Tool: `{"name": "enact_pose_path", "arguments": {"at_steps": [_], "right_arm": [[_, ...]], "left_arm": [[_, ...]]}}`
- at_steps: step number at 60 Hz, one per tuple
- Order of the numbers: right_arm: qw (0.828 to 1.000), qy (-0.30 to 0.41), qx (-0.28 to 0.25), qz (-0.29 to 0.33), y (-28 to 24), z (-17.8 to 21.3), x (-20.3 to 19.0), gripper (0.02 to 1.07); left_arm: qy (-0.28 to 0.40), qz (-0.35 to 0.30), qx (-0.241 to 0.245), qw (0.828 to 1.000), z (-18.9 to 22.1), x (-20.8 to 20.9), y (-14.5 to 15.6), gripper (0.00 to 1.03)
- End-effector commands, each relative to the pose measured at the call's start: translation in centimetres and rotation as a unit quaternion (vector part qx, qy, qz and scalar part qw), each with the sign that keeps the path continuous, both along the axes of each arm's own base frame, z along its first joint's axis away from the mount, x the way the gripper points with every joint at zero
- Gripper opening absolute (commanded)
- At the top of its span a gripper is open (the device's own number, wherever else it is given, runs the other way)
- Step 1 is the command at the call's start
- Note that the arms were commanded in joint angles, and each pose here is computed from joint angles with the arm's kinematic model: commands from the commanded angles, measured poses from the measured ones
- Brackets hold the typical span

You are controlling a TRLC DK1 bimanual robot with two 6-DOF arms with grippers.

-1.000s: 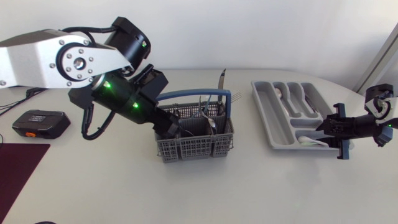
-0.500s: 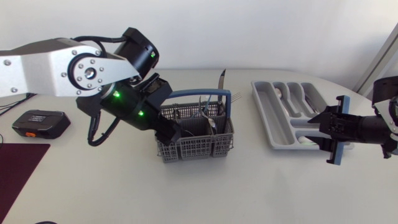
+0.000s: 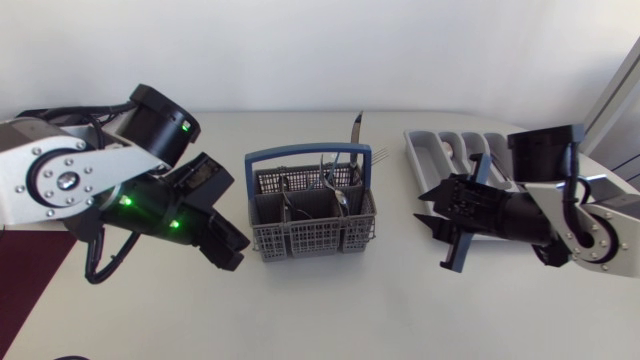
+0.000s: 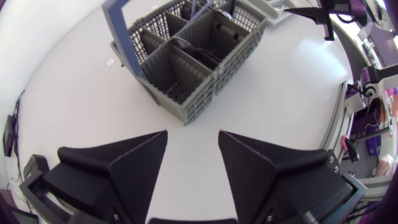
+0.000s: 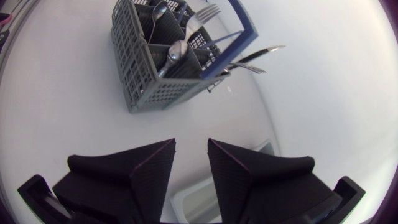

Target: Unload the cutlery basket into the drawer organizer.

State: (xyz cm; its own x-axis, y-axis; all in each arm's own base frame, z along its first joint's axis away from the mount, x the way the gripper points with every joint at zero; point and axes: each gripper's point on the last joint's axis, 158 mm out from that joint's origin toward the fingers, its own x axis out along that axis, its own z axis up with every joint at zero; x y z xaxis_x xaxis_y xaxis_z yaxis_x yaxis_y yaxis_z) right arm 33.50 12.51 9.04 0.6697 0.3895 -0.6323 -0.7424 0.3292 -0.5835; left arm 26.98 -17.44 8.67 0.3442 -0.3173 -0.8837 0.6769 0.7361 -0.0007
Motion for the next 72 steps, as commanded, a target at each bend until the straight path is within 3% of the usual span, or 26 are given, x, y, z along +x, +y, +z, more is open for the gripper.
{"name": "enact_pose_path", "arguments": {"at_steps": [1,11,24,44,58,72], "right_arm": [[0.999,0.037,0.016,-0.005,1.7,-2.2,-0.9,0.22],[0.999,0.039,0.018,0.002,4.6,-3.3,-0.2,0.17],[0.999,0.047,0.019,0.013,7.4,-4.2,-0.1,0.16],[0.997,0.056,0.01,0.049,11.8,-5.0,-2.8,0.16],[0.998,0.045,0.008,0.051,12.7,-4.7,-3.1,0.16],[0.999,0.021,0.015,0.032,10.6,-2.8,-3.7,0.19]], "left_arm": [[0.006,-0.026,0.008,1.0,-1.6,-1.4,-0.5,0.35],[0.011,-0.028,0.009,1.0,-3.4,-1.1,-1.0,0.21],[0.006,-0.017,0.008,1.0,-4.5,0.7,-1.0,0.21],[-0.018,0.043,0.009,0.999,-4.6,5.5,3.0,0.21],[-0.046,0.063,0.002,0.997,-2.0,7.1,4.4,0.22],[-0.062,0.061,-0.023,0.996,2.7,7.2,2.1,0.25]]}}
